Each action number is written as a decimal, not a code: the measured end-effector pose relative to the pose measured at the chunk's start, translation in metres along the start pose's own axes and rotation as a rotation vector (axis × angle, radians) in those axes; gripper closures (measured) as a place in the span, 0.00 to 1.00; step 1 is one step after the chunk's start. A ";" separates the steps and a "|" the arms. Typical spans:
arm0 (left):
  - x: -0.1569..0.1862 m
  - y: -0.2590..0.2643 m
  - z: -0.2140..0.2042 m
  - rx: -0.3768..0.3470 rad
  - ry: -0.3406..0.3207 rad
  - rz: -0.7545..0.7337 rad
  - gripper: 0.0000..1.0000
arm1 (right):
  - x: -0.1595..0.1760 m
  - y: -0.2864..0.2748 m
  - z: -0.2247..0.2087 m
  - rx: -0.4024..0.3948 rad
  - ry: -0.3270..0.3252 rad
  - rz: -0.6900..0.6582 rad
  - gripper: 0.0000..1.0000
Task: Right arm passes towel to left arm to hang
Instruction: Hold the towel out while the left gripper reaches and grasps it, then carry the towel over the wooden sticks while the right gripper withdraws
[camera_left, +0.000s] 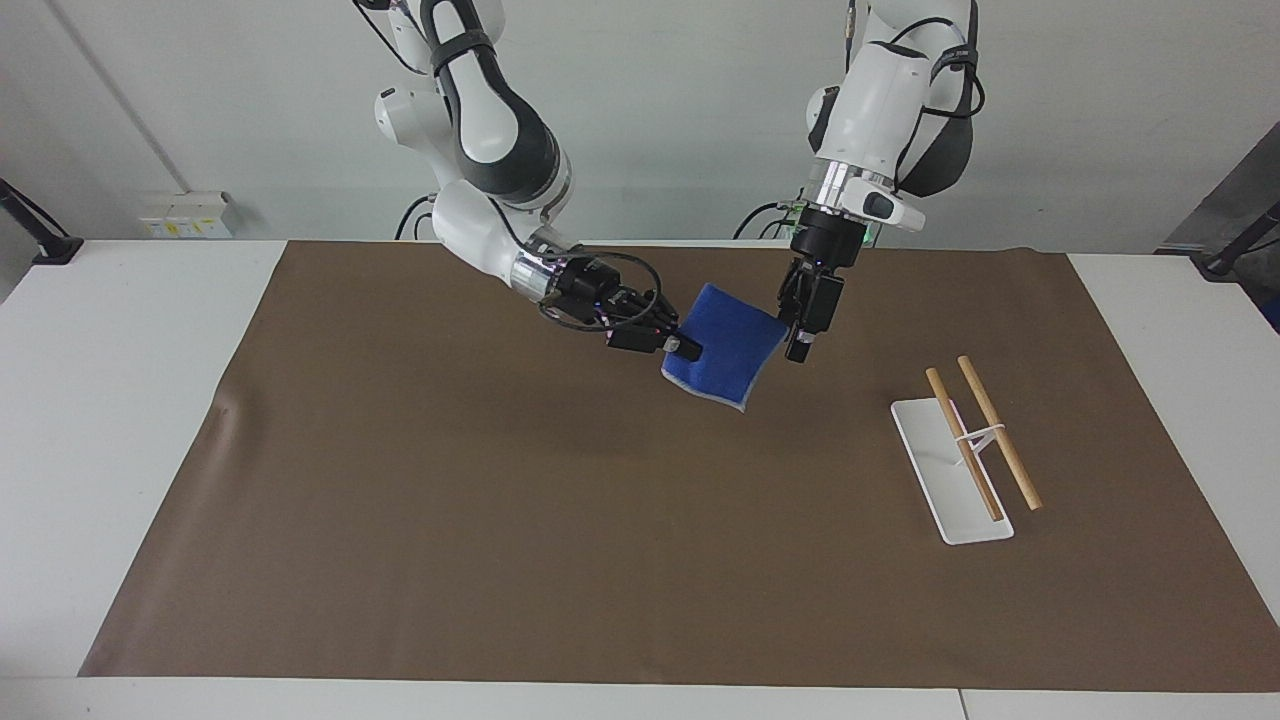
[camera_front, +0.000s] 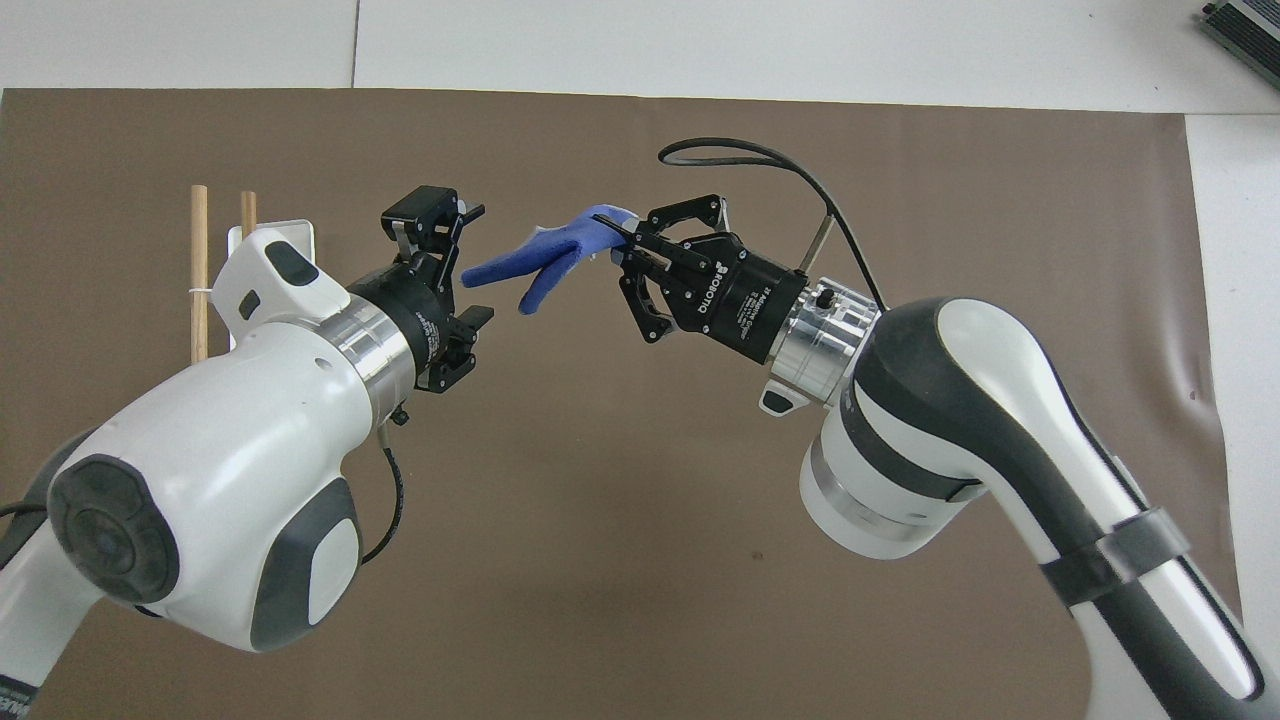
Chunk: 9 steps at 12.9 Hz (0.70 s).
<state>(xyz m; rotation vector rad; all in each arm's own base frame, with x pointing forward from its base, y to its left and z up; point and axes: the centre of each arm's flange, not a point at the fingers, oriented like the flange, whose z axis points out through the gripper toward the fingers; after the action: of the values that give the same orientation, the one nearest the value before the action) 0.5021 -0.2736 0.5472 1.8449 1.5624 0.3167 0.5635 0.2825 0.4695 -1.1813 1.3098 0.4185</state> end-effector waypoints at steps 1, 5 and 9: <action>-0.004 -0.001 0.000 -0.005 -0.006 -0.013 0.04 | -0.002 -0.001 0.003 0.003 0.002 0.003 0.96; -0.005 -0.001 0.002 -0.011 -0.010 -0.025 0.45 | 0.001 -0.002 0.006 0.004 0.003 0.006 0.96; 0.008 0.004 0.005 -0.030 -0.002 0.001 0.98 | 0.001 -0.002 0.006 0.004 0.003 0.006 0.96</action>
<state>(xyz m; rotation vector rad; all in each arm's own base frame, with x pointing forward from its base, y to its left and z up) 0.5097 -0.2679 0.5444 1.8224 1.5474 0.3373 0.5686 0.2863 0.4688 -1.1751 1.3162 0.4187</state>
